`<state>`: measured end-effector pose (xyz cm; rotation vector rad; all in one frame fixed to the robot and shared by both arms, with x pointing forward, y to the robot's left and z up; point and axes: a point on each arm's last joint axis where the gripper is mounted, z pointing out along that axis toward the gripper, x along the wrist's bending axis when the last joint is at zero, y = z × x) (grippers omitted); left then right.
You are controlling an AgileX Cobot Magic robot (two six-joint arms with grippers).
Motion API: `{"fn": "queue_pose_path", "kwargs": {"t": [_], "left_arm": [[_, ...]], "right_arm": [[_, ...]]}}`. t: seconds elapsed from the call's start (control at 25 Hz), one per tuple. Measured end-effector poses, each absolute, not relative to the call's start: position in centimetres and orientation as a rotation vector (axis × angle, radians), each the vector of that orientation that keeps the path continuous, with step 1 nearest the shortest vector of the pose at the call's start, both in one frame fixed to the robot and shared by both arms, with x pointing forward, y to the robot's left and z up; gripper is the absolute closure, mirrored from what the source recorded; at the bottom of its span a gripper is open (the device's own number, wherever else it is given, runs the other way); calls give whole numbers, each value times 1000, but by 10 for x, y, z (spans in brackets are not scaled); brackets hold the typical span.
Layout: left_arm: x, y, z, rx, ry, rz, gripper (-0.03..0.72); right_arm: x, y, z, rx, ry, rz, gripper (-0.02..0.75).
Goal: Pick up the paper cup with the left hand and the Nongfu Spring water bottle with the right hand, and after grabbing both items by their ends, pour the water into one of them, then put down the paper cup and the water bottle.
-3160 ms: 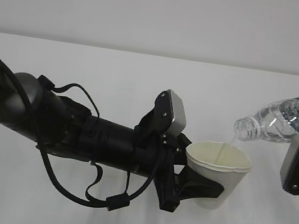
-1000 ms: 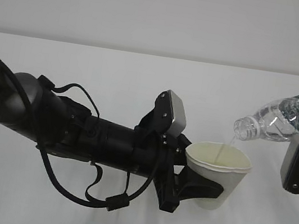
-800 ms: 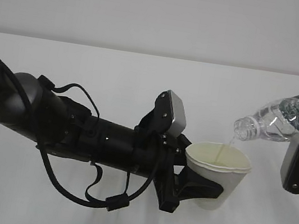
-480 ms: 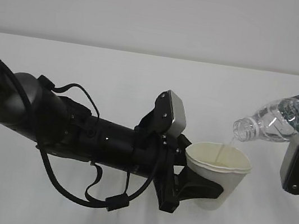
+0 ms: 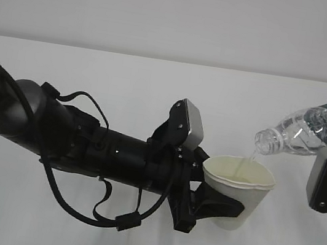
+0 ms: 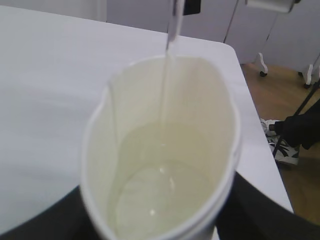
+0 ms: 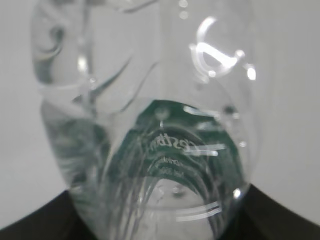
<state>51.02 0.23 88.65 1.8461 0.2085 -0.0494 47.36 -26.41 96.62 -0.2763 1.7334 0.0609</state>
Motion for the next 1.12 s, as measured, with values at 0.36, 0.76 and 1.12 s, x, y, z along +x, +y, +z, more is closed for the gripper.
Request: {"fn": "queue_pose_path", "kwargs": {"t": [0.36,0.76,1.12], "left_arm": [[510,2,887,1846,209,-49,286],[510,2,887,1846,209,-49,287],[510,2,886,1848,209,-48,287]], "right_arm": [[474,-264,966,-282,1733,62,317],[474,-263,967,-285,1729,62,317],[474,-263,967,-285,1729,62,317]]}}
